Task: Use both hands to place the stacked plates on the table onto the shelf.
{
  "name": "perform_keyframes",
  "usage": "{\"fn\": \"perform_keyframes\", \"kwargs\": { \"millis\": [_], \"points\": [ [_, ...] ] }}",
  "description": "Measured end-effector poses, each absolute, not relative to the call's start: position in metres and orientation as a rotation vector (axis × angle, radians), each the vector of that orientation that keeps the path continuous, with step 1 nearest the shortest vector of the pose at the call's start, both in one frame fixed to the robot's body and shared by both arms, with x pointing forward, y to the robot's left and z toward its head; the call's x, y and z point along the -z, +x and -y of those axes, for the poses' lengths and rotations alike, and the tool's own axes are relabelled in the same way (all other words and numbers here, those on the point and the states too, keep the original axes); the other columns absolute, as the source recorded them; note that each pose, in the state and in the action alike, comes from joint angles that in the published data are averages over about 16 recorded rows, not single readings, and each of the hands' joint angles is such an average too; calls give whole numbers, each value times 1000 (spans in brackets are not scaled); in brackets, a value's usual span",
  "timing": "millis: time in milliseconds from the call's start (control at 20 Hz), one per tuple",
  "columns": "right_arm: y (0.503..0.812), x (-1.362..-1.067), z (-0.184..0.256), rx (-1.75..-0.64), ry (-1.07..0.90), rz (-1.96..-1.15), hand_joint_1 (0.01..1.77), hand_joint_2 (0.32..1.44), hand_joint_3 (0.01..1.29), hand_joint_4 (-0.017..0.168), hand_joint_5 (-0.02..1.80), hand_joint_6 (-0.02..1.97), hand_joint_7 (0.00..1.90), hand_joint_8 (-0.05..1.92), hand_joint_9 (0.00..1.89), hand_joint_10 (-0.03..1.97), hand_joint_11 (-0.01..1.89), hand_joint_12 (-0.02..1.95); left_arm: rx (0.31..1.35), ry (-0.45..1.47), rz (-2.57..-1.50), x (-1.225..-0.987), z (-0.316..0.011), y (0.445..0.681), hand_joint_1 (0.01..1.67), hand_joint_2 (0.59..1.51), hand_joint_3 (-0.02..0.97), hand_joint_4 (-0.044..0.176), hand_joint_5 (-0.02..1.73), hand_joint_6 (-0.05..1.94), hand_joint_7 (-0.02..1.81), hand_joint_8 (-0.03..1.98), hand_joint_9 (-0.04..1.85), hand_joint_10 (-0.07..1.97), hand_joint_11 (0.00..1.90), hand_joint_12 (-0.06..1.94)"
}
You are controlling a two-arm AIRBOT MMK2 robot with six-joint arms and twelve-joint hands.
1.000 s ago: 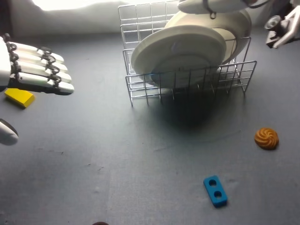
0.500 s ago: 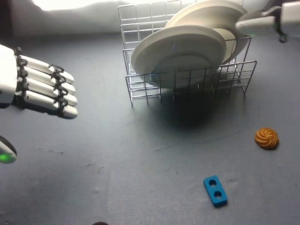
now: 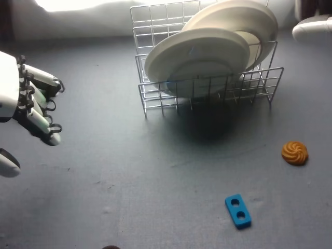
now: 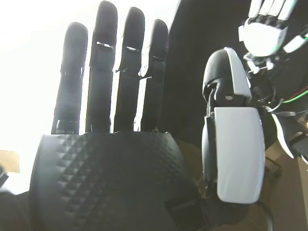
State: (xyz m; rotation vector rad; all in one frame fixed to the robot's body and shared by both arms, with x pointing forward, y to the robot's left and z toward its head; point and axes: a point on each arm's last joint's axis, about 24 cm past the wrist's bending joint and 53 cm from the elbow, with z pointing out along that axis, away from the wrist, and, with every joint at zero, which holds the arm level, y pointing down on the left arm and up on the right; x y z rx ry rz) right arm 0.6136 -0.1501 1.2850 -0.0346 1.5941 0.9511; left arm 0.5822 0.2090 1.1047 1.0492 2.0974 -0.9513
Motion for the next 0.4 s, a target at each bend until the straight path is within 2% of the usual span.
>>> {"fn": "perform_keyframes", "kwargs": {
  "millis": [100, 250, 400],
  "points": [
    [613, -1283, 151, -945, -39, -1600, 635, 1126, 12, -3, 920, 1019, 1029, 963, 966, 1079, 652, 1669, 953, 1052, -2097, -1104, -208, 581, 102, 1231, 16, 0, 742, 675, 867, 840, 764, 960, 498, 1271],
    [613, -1281, 150, -941, -44, -1606, 588, 1145, 12, -3, 935, 1256, 1063, 1191, 995, 1331, 732, 1747, 955, 1055, -2096, -1104, -207, 580, 122, 1251, 16, 0, 833, 833, 975, 1041, 860, 1191, 575, 1525],
    [612, -1281, 149, -940, -50, -1606, 561, 1168, 12, -3, 929, 1612, 1080, 1537, 1028, 1672, 844, 1836, 959, 1059, -2096, -1104, -206, 579, 154, 1270, 15, -1, 934, 1092, 1054, 1366, 927, 1551, 709, 1815]
  ]
}}
